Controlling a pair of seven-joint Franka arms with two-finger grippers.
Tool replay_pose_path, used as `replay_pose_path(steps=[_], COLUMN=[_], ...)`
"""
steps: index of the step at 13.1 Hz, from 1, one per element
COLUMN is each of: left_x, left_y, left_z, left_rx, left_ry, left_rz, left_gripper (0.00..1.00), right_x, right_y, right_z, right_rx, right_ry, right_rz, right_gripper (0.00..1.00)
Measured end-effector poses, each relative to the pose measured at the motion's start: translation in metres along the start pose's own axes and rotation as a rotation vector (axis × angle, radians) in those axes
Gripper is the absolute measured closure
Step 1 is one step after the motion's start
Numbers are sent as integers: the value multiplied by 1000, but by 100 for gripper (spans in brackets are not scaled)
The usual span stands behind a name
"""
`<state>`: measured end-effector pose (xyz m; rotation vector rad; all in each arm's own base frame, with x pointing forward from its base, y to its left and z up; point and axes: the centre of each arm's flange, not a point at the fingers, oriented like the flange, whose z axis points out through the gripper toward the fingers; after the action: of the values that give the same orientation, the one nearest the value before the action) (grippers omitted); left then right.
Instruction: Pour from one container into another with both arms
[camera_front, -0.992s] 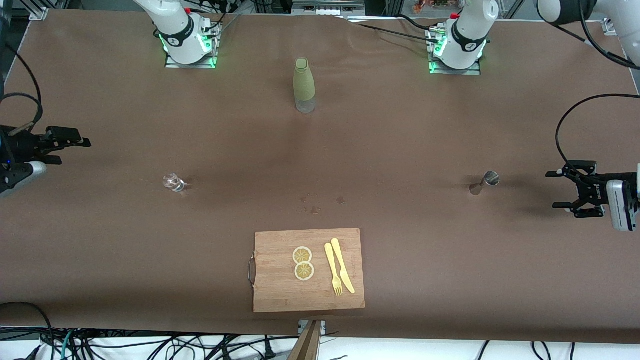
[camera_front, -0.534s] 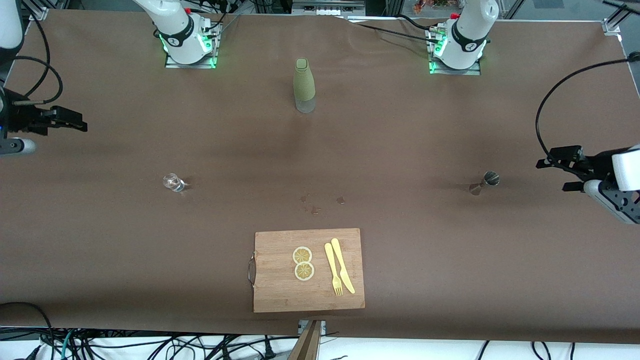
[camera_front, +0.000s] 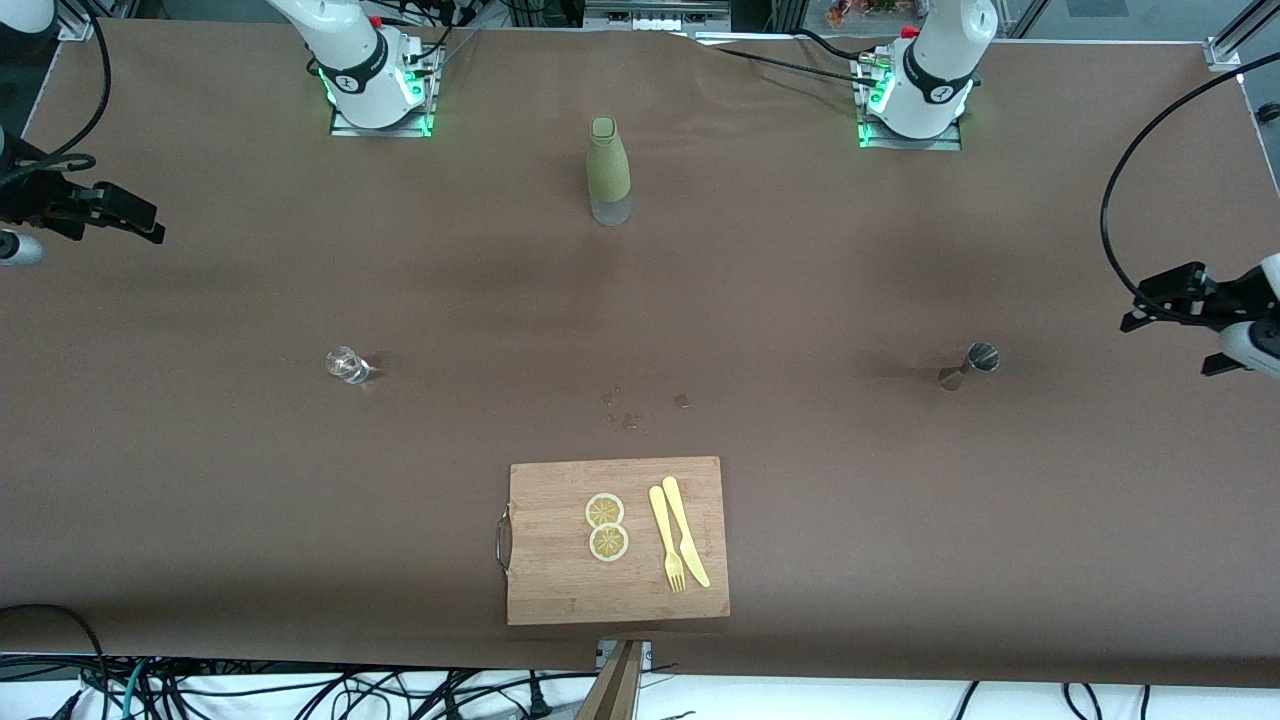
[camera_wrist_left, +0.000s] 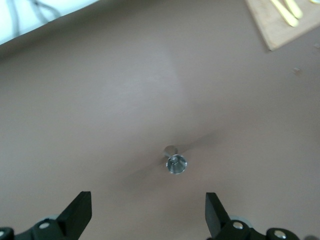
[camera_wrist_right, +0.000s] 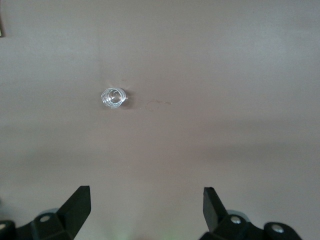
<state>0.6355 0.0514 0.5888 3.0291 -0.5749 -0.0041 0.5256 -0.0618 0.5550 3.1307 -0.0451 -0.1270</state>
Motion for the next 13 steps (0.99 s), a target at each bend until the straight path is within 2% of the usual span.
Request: replay_pose_path(steps=[2,4,8,13], left_x=[-9,-15,0,5], left_y=[24,45,70,73], left_z=[-14,-18,-9,-3], left_rx=[18,10,11,11], left_ry=[-7,-12,26,31], left_rz=[-209,-320,-315,-314], left_gripper=[0,0,0,0], right_x=[0,1,2,3], right_y=[-2,-4,-7,-20], right_z=[1,0,-5,-11], right_rx=[-1,-2,-3,-7], right_ry=[2,7,20,30], right_rz=[-4,-6,-11,-36], right_gripper=[0,0,0,0])
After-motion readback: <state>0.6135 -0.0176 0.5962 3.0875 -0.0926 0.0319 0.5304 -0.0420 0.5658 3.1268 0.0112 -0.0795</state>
